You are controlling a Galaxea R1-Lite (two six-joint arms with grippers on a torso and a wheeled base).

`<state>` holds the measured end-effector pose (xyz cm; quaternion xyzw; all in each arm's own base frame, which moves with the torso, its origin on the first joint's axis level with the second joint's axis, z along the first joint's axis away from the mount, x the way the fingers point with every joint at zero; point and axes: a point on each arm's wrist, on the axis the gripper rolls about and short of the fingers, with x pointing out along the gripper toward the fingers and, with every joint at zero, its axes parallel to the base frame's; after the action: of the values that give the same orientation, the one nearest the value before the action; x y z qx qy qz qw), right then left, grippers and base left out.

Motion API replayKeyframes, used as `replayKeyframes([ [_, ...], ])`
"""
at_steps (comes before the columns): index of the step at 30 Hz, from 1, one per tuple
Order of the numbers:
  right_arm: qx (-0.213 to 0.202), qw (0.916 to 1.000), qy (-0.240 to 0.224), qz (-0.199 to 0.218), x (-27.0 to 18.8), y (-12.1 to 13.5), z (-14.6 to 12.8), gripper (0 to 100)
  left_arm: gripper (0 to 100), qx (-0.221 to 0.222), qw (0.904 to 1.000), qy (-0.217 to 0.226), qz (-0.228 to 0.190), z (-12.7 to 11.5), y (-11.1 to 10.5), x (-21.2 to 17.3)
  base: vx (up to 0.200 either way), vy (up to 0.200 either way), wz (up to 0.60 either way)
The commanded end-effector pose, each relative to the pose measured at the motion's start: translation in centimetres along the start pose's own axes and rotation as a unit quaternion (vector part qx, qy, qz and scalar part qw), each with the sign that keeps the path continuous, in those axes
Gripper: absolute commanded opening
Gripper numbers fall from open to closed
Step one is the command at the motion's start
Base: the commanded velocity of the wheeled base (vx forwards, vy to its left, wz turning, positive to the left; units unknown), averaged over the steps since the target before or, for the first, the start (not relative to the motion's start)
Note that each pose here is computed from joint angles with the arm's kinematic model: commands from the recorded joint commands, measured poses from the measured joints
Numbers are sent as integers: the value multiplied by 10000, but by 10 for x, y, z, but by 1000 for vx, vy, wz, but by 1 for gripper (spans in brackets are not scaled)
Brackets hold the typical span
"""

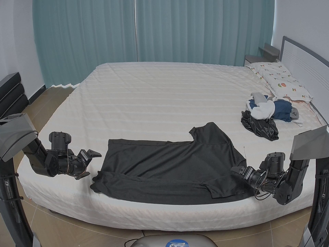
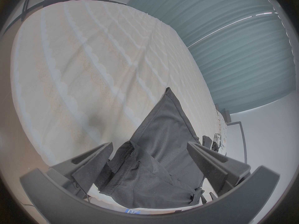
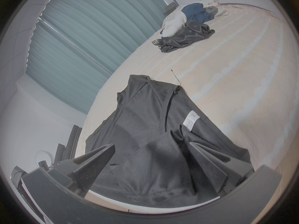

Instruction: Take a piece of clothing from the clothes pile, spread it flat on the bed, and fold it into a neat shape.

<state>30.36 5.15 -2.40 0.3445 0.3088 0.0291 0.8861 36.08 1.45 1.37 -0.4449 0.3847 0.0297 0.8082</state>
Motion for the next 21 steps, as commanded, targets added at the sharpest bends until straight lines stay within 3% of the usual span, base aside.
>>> replayKeyframes([
  [1, 18, 9999, 92, -37, 11, -6, -4, 100, 100, -3, 10000, 0, 0, 0, 0, 0, 0, 0, 0],
  [2, 18, 10000, 86, -43, 11, -6, -4, 0, 100, -3, 10000, 0, 0, 0, 0, 0, 0, 0, 0],
  [19, 132, 9998, -15, -159, 11, -15, -1, 0, 100, -3, 10000, -6, 5, 0, 0, 0, 0, 0, 0],
  [20, 126, 9998, -31, -153, 10, -16, -1, 100, 100, -3, 10000, -6, 5, 0, 0, 0, 0, 0, 0],
  [21, 115, 9998, -21, -154, 9, -16, -2, 100, 100, 0, 10000, -11, -1, 0, 0, 0, 0, 0, 0],
])
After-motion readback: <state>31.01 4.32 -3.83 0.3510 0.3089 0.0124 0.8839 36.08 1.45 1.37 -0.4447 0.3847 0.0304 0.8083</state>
